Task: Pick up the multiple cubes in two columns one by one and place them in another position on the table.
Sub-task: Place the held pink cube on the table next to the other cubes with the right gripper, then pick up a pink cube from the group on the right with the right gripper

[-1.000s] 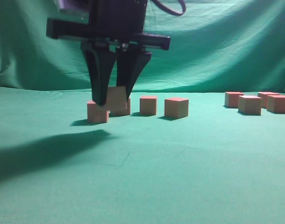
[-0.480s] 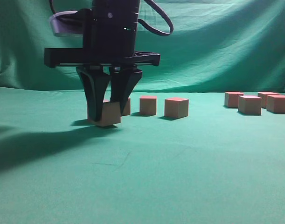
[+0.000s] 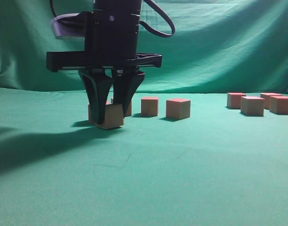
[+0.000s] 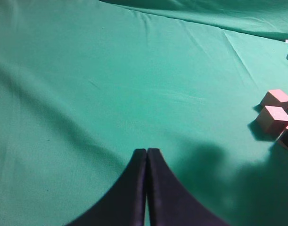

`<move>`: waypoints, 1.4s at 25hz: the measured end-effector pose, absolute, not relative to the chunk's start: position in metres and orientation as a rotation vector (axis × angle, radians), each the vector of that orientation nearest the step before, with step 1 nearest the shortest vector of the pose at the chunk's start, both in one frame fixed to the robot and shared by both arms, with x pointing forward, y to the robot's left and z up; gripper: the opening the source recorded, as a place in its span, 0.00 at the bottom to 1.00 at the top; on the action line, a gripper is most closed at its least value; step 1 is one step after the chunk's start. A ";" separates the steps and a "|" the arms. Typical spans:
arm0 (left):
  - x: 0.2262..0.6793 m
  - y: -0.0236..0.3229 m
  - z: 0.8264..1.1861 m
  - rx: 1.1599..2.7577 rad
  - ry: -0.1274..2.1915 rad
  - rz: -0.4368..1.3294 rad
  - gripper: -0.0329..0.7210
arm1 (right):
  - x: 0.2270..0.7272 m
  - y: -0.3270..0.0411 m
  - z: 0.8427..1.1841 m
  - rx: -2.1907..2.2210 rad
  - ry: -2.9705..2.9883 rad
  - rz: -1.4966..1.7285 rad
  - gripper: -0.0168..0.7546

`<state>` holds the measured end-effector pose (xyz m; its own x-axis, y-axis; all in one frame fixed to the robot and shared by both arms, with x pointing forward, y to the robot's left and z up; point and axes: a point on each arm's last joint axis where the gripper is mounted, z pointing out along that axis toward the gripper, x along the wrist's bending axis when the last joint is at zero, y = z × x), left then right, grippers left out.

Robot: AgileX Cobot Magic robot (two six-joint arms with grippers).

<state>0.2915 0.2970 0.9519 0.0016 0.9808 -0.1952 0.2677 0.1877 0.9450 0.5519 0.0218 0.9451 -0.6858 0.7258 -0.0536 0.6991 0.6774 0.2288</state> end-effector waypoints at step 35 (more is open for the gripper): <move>0.291 0.297 0.952 1.265 1.467 0.903 0.04 | 0.545 -0.129 1.219 1.401 2.119 0.699 0.82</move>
<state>0.2915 0.2970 0.9519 0.0016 0.9808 -0.1952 0.2677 0.1877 0.9450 0.5447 -0.1295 1.2191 -0.3440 0.9305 -0.1258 0.6728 0.3377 0.6583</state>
